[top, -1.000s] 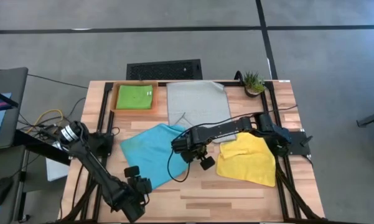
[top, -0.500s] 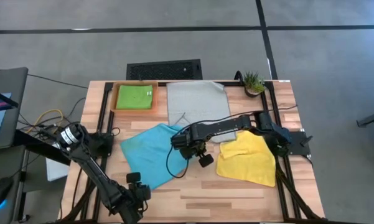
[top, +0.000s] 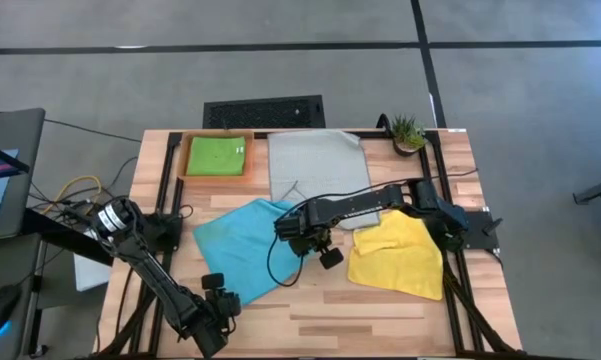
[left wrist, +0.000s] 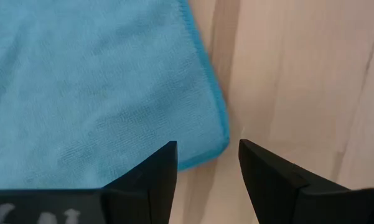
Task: Fold microfiber towels
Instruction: Fold the blue microfiber towel
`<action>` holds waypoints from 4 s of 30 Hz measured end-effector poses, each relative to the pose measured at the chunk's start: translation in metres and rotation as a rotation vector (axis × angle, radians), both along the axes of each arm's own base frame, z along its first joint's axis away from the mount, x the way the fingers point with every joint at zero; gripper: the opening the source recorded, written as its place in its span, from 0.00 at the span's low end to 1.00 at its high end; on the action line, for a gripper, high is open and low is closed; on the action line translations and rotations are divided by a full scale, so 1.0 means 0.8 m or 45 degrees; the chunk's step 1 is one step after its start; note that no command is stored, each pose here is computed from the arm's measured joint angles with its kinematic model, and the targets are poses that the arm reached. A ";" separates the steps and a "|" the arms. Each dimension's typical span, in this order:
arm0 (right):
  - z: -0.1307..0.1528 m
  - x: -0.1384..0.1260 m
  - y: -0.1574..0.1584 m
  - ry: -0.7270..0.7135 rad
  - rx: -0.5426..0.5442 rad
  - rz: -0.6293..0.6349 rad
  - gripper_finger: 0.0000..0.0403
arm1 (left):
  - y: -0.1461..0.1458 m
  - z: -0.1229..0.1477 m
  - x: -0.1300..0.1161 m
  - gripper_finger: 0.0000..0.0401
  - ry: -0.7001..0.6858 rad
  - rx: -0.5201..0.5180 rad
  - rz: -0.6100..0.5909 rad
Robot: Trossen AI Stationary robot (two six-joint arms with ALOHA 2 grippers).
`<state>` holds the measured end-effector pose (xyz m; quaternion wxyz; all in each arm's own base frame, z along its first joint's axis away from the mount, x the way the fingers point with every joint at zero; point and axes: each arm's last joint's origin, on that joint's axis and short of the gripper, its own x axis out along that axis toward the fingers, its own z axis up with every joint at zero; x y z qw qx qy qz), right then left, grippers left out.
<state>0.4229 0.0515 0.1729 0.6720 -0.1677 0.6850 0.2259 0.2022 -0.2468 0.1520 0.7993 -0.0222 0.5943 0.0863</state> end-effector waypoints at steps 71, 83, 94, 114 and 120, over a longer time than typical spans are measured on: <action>-0.003 -0.008 -0.001 0.108 -0.013 -0.040 0.21 | -0.014 0.018 0.007 0.00 0.007 -0.312 0.631; -0.003 -0.011 -0.001 0.136 -0.016 -0.041 0.06 | -0.014 0.018 0.007 0.00 0.001 -0.330 0.705; 0.006 -0.021 0.006 0.194 -0.052 -0.023 0.02 | -0.023 0.057 0.016 0.00 -0.071 -0.342 0.861; 0.135 -0.039 -0.098 -0.374 -0.285 -0.398 0.01 | 0.041 0.135 0.026 0.00 -0.047 0.165 1.194; 0.138 -0.044 -0.113 -0.356 -0.288 -0.432 0.01 | 0.061 0.137 0.042 0.00 -0.057 0.195 1.190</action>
